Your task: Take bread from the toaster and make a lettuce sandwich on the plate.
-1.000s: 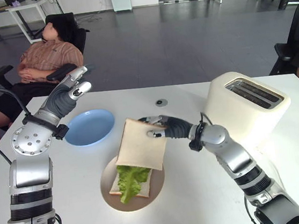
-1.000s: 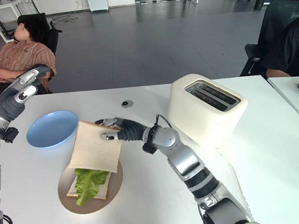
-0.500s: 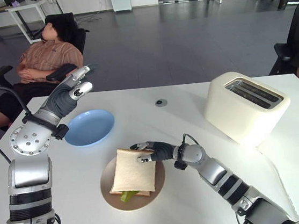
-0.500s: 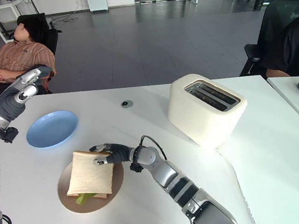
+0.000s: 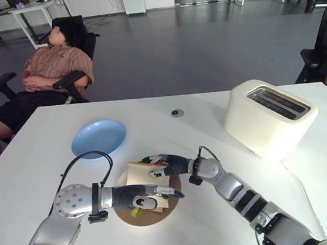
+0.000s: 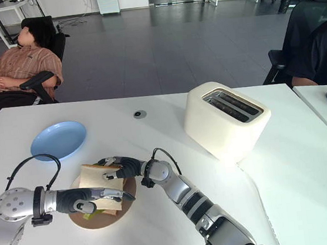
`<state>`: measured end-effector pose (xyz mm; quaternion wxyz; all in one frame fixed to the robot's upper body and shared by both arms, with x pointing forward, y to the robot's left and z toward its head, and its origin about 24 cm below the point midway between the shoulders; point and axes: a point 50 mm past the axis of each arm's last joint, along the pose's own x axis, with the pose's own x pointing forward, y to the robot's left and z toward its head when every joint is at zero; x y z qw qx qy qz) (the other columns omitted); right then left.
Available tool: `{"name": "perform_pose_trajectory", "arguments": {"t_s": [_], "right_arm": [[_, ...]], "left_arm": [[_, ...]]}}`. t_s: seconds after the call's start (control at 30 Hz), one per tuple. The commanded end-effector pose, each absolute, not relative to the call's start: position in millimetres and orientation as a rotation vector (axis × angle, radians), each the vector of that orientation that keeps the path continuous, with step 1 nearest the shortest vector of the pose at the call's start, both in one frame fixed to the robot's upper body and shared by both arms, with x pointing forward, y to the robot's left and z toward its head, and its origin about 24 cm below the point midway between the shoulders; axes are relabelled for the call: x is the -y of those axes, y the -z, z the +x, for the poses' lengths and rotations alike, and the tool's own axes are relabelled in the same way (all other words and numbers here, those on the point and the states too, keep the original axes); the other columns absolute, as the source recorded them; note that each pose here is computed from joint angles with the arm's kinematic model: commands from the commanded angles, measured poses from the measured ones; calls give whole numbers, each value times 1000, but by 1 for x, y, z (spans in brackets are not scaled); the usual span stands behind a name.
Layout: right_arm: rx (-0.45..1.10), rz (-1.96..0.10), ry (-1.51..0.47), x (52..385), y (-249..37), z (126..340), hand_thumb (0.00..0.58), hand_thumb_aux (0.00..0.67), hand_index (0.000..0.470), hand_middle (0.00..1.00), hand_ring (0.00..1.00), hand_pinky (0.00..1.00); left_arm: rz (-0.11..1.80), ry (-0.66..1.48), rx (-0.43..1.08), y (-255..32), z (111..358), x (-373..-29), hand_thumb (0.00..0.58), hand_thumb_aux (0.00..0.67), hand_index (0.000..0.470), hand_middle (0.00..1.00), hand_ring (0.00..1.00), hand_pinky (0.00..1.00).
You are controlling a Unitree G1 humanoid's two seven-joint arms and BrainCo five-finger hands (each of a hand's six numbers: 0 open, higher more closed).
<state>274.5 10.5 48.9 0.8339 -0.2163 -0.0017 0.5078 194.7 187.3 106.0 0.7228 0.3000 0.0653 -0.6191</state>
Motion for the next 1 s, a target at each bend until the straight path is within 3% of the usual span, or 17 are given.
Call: {"name": "perform_pose_trajectory", "arguments": {"t_s": [0.03, 0.2, 0.37, 0.4, 0.43, 0.47, 0.73, 1.0], "right_arm": [[-45, -489, -1071, -3, -41, 275, 580, 670, 470, 0, 0, 0], [-51, -489, -1067, -2, -40, 276, 580, 670, 470, 0, 0, 0], [-85, -485, -1095, 0, -38, 276, 580, 670, 470, 0, 0, 0], [-94, -494, -1108, 1, -38, 276, 501, 423, 297, 0, 0, 0], [-97, -501, -1113, 2, -40, 278, 454, 357, 251, 0, 0, 0], [-94, -504, -1111, 4, -44, 280, 0, 0, 0, 0, 0, 0], [42, -516, -1098, 18, -105, 305, 0, 0, 0, 0, 0, 0], [256, -554, -905, 39, -173, 326, 0, 0, 0, 0, 0, 0]], "left_arm": [[782, 1294, -162, -92, 207, -194, 0, 0, 0, 0, 0, 0], [823, 1230, -124, -88, 220, -199, 0, 0, 0, 0, 0, 0], [792, 1244, -251, -61, 225, -202, 0, 0, 0, 0, 0, 0], [768, 1251, -288, -55, 226, -202, 0, 0, 0, 0, 0, 0], [742, 1261, -321, -50, 226, -201, 0, 0, 0, 0, 0, 0], [713, 1271, -349, -46, 226, -200, 0, 0, 0, 0, 0, 0], [583, 1319, -548, -26, 236, -195, 0, 0, 0, 0, 0, 0], [532, 1342, -588, -26, 240, -196, 0, 0, 0, 0, 0, 0]]}}
